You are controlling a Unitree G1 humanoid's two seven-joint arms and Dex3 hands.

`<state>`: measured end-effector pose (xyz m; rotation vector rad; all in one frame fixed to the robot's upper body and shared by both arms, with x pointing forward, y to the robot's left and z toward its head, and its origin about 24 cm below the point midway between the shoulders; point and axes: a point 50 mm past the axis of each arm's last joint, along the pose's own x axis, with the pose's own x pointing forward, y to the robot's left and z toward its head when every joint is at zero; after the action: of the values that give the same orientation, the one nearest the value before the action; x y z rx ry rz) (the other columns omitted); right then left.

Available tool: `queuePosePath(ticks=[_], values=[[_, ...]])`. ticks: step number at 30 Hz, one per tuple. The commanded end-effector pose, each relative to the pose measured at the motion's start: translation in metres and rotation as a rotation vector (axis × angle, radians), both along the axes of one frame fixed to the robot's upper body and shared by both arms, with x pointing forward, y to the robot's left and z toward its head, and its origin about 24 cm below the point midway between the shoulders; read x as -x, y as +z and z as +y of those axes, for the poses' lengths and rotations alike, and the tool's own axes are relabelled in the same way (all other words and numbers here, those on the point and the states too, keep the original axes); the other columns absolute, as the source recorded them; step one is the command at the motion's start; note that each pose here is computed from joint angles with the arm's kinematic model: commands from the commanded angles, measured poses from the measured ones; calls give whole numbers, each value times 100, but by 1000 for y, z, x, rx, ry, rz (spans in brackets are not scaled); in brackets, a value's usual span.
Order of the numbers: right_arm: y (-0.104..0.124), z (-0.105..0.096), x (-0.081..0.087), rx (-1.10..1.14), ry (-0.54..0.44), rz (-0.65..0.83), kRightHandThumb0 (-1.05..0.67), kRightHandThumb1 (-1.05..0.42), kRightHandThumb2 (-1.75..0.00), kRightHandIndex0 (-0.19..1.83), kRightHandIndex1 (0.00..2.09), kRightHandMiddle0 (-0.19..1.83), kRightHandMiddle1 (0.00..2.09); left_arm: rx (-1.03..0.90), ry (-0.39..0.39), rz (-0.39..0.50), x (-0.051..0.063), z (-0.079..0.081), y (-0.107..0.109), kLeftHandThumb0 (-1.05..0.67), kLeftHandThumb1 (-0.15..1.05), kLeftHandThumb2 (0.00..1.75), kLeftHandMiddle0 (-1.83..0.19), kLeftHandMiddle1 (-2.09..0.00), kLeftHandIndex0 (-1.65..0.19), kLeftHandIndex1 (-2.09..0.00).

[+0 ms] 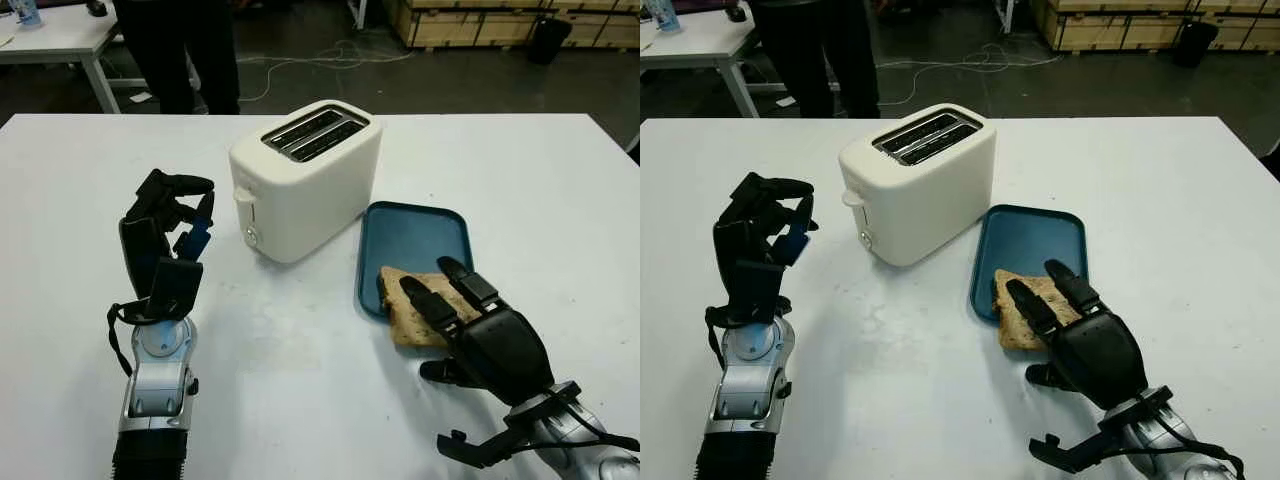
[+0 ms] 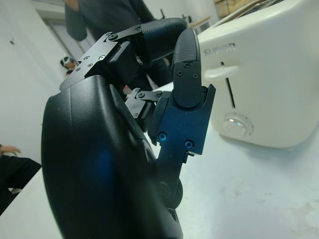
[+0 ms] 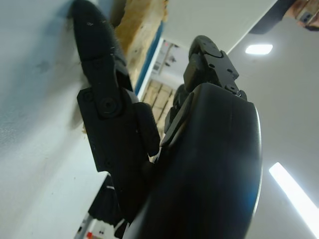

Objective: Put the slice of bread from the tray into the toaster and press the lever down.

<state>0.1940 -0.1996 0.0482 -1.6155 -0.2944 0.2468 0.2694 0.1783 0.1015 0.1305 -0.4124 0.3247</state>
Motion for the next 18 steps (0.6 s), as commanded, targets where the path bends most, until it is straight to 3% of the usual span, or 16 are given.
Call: queuePosePath(ticks=[1,18], values=[[-3,-1,0,55,-14,27,-93,-90,-1,0,0,4,1,-6,2,-21,-1,1,5,-47,92,27,-68,-161,-63,-122],[-26,5,1,209,-90,13,-79,-90,0,9,4,16,5,-6,12,-48,0,2,8,-47,92,27,-68,-162,-63,-121]])
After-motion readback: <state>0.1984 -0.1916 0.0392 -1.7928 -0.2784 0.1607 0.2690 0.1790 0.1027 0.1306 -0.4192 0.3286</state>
